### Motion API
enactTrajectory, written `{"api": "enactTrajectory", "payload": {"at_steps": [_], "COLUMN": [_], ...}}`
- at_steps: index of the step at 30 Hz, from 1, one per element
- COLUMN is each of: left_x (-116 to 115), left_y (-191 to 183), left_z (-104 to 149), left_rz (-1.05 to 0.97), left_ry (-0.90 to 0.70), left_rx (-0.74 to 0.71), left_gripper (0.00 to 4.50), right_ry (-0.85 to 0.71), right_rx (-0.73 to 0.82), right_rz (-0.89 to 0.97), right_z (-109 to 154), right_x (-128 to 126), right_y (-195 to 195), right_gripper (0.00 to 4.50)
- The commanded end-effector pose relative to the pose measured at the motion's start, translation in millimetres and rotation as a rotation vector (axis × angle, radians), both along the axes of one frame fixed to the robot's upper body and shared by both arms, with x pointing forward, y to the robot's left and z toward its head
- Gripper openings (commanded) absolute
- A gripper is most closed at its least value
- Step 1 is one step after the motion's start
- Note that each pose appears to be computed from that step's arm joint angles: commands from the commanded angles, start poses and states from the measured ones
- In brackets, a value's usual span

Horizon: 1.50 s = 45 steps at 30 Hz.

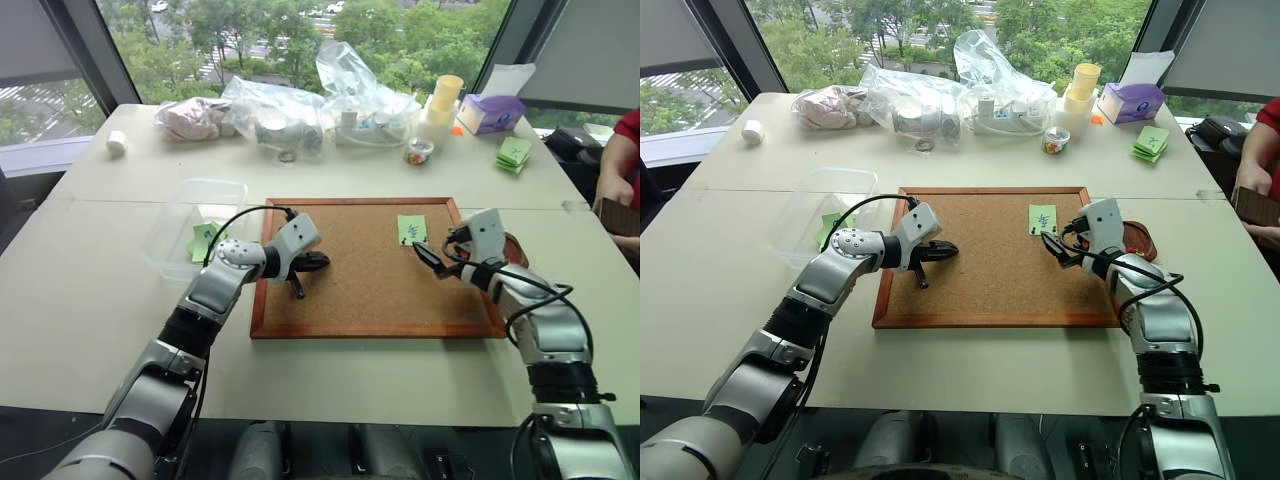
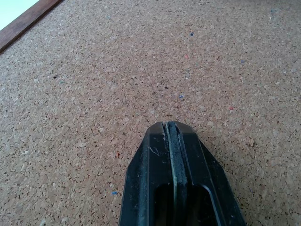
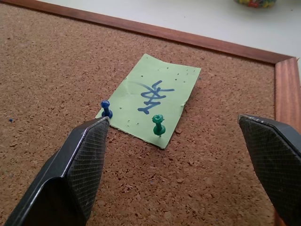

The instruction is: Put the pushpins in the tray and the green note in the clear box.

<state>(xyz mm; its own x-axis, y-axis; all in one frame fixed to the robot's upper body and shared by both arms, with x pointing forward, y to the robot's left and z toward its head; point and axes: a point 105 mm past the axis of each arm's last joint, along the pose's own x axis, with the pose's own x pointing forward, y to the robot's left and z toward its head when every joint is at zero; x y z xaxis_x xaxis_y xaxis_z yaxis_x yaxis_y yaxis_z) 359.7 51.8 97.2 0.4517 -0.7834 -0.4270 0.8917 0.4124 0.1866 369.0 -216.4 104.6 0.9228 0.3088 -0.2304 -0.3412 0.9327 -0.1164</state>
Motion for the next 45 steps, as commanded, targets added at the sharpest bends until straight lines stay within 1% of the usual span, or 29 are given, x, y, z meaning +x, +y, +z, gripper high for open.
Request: {"api": "enactTrajectory", "payload": {"at_steps": [1,5,7,9,11,13,14,15,22,26,27,33,38,41,43,45], "left_x": [-5.3,-6.3,-7.0,-7.4,-7.6,-7.7,-7.7,-7.7,-7.9,-8.7,-8.8,-9.4,-9.6,-10.3,-10.7,-10.9], "left_y": [1.8,3.0,2.8,3.1,3.0,2.8,2.7,2.9,5.9,7.2,7.2,6.5,6.3,6.4,6.4,6.5], "left_z": [-16.2,-17.2,-17.5,-18.4,-18.8,-18.7,-18.7,-19.0,-20.9,-23.4,-23.6,-24.4,-25.6,-26.8,-27.3,-27.3], "left_rz": [0.012,0.017,0.018,0.020,0.020,0.019,0.018,0.016,0.018,0.018,0.018,0.013,0.013,0.013,0.013,0.013], "left_ry": [0.045,0.047,0.048,0.051,0.052,0.051,0.051,0.049,0.048,0.055,0.056,0.059,0.062,0.065,0.067,0.068], "left_rx": [0.033,0.032,0.031,0.033,0.033,0.033,0.034,0.037,0.050,0.062,0.062,0.063,0.064,0.065,0.066,0.066], "left_gripper": [0.00,0.00,0.00,0.00,0.00,0.00,0.00,0.00,0.00,0.00,0.00,0.00,0.00,0.00,0.00,0.00], "right_ry": [-0.065,-0.065,-0.067,-0.068,-0.068,-0.068,-0.071,-0.072,-0.090,-0.193,-0.198,-0.164,-0.167,-0.158,-0.141,-0.114], "right_rx": [-0.004,0.017,0.023,0.031,0.037,0.038,0.038,0.037,0.051,0.098,0.101,0.110,0.125,0.147,0.135,0.131], "right_rz": [0.008,0.003,0.002,0.004,0.006,0.007,0.008,0.007,-0.007,-0.052,-0.053,-0.024,-0.011,0.012,0.012,0.017], "right_z": [14.9,13.7,14.1,14.2,14.2,14.2,14.6,14.7,15.9,36.2,37.6,30.7,32.0,30.3,25.7,20.0], "right_x": [6.8,8.8,9.0,9.2,9.4,9.7,9.8,9.8,7.5,7.7,7.2,2.4,0.8,-1.5,-2.2,-2.8], "right_y": [2.4,2.6,2.1,2.4,3.2,4.0,4.5,4.9,3.2,-4.7,-5.5,-0.9,2.2,6.4,7.7,9.3], "right_gripper": [4.48,4.48,3.98,3.21,2.28,1.24,0.62,0.41,0.41,0.41,0.41,0.41,0.41,1.20,2.04,3.04]}}
